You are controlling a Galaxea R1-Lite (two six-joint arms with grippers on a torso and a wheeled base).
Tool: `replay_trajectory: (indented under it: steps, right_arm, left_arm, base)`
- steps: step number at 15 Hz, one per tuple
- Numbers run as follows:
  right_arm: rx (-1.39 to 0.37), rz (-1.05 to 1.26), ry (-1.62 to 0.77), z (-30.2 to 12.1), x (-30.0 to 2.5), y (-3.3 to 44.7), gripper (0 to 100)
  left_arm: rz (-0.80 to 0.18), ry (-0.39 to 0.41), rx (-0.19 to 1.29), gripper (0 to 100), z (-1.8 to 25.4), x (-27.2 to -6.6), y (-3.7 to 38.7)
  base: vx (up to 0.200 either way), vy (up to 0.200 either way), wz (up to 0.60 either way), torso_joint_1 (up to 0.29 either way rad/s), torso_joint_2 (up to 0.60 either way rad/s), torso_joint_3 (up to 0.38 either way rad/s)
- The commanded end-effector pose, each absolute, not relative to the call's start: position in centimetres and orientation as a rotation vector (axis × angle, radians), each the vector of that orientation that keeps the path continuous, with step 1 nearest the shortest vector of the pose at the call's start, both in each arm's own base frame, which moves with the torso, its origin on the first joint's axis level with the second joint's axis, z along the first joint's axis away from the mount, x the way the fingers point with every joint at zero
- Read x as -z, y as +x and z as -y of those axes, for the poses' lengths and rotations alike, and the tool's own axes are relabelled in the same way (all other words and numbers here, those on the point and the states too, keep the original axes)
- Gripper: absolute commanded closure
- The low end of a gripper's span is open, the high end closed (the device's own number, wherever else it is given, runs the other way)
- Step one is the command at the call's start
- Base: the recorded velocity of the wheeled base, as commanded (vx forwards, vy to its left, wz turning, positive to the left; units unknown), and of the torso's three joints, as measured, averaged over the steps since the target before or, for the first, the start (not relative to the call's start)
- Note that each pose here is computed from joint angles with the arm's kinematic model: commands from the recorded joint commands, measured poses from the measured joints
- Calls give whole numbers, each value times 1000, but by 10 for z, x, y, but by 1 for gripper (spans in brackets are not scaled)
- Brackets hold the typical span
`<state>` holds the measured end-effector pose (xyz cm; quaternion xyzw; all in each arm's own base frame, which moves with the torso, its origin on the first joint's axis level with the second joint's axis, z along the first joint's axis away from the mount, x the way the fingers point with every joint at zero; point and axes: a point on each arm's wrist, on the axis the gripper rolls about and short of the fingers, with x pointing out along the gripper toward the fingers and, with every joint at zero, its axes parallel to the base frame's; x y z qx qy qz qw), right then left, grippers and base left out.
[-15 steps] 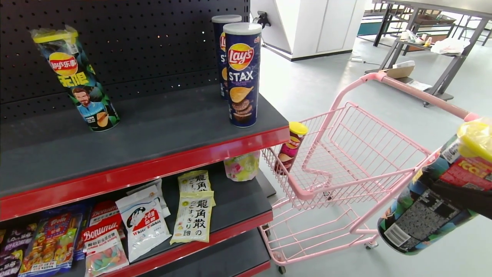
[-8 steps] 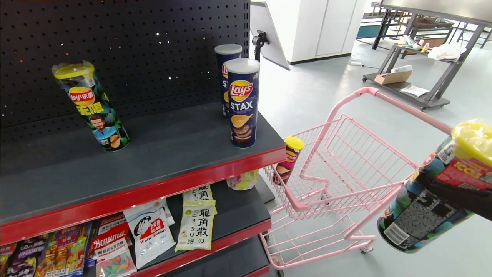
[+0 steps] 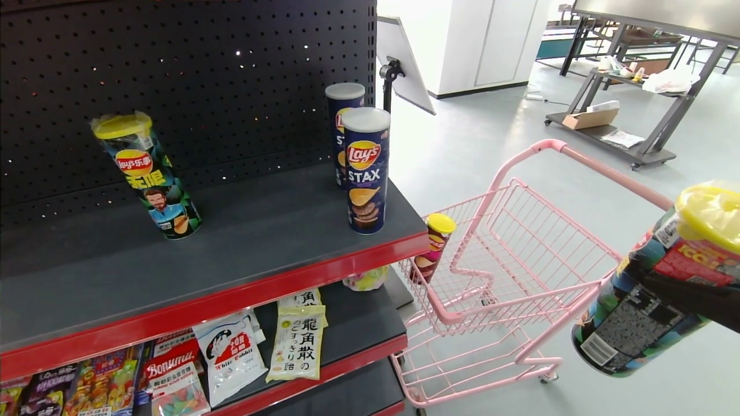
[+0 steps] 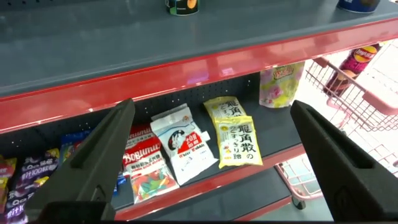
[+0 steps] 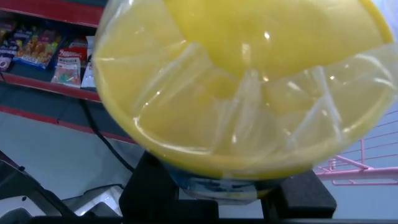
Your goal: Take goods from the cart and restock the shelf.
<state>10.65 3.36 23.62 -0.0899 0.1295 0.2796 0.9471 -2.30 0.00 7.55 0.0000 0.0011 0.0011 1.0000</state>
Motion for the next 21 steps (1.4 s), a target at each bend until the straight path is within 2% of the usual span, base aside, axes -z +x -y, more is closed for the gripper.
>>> replay_trajectory:
  steps: [1, 5, 10, 11, 12, 17, 19, 21]
  right_arm:
    - [-575, -270, -183, -34, -235, 107, 100]
    - [-577, -277, -183, -34, -232, 107, 100]
    - [-593, -272, -224, -34, -219, 102, 100]
    - [-596, -270, -224, -34, -219, 102, 100]
    - [-686, -245, -218, -38, -214, 97, 100]
    - [-760, -242, -224, -43, -211, 93, 100]
    - [-851, -246, -213, -47, -209, 92, 100]
    - [-876, -240, -213, -48, -209, 91, 100]
  left_arm:
    - [-3, 0, -3, 0, 0, -75, -23]
    - [-3, 0, -3, 0, 0, -75, -23]
    - [-3, 0, -3, 0, 0, -75, -23]
    - [-5, 0, -3, 0, 0, -75, -23]
    - [-3, 0, -3, 0, 0, -75, -23]
    - [-3, 0, -3, 0, 0, -75, -23]
    - [-3, 0, -3, 0, 0, -75, -23]
    - [-3, 0, -3, 0, 0, -75, -23]
  base:
    - [0, 0, 600, 12, -17, -2]
    - [0, 0, 600, 8, 0, -2]
    - [0, 0, 0, 0, 0, 0]
    - [0, 200, 0, 2, 2, 2]
    - [0, 200, 0, -2, 12, -2]
    - [0, 200, 0, 3, 0, 0]
    - [0, 200, 0, -5, 5, 5]
    - [0, 0, 0, 0, 0, 0]
